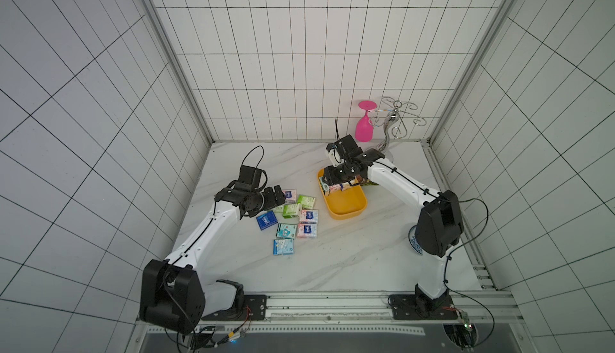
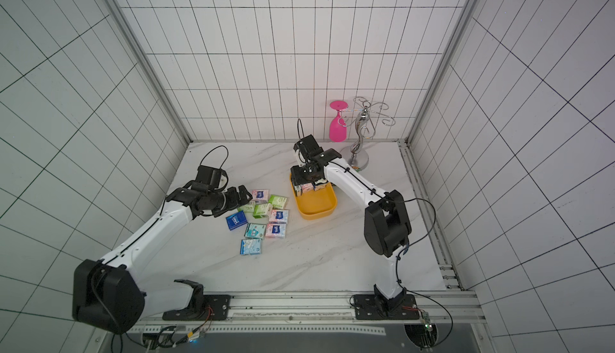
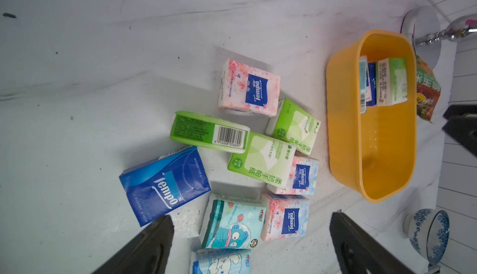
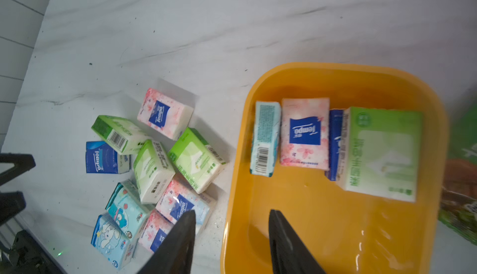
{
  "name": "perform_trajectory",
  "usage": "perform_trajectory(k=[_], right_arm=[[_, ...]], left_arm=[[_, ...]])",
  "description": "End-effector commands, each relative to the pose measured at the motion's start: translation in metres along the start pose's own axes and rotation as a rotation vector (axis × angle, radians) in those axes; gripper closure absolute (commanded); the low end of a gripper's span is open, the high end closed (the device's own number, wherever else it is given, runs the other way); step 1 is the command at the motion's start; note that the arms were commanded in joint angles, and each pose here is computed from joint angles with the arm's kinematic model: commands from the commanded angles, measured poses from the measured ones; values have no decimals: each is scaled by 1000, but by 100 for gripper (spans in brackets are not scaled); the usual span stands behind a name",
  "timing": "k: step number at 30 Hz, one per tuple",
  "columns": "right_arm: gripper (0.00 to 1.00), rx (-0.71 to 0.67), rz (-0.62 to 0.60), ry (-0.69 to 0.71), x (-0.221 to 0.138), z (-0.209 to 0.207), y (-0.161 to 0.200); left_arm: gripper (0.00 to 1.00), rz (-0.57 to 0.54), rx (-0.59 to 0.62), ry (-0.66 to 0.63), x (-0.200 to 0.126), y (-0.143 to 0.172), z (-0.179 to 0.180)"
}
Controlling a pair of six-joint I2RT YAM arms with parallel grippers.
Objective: Put the pocket tissues into the storage box
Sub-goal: Place the pocket tissues in the storage box, then pick up the pocket tissues from the center of the board.
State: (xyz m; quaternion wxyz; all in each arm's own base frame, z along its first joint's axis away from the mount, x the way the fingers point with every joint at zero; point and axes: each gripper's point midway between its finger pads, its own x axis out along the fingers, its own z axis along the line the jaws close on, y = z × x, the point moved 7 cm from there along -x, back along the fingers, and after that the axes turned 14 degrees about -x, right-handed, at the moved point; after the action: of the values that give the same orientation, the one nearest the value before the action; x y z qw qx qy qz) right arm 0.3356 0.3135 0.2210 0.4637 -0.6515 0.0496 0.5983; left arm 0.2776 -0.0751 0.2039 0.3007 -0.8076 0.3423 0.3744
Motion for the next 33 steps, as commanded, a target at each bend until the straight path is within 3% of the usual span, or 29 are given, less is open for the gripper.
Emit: perform_trajectory(k=[1, 5, 11, 16, 17, 26, 33], right_arm=[[49, -70, 51, -74, 9, 22, 12], [46, -100, 73, -154, 21, 44, 15], [39, -164, 114, -244, 44, 76, 17], [15, -289, 143, -257, 65, 93, 23], [3, -317, 140, -258, 68, 96, 22], [1, -529, 180, -111, 92, 100, 9], [1, -672, 226, -82, 109, 108, 8]], left_arm=[[2, -29, -127, 56, -6, -11, 15], [2, -57, -230, 67, -13, -19, 39], [2, -44, -280, 47, -9, -19, 56], [2, -32, -295, 47, -7, -15, 60], [2, -30, -292, 48, -7, -15, 60], [2, -31, -280, 61, -11, -16, 57], [2, -37, -270, 52, -13, -15, 58]])
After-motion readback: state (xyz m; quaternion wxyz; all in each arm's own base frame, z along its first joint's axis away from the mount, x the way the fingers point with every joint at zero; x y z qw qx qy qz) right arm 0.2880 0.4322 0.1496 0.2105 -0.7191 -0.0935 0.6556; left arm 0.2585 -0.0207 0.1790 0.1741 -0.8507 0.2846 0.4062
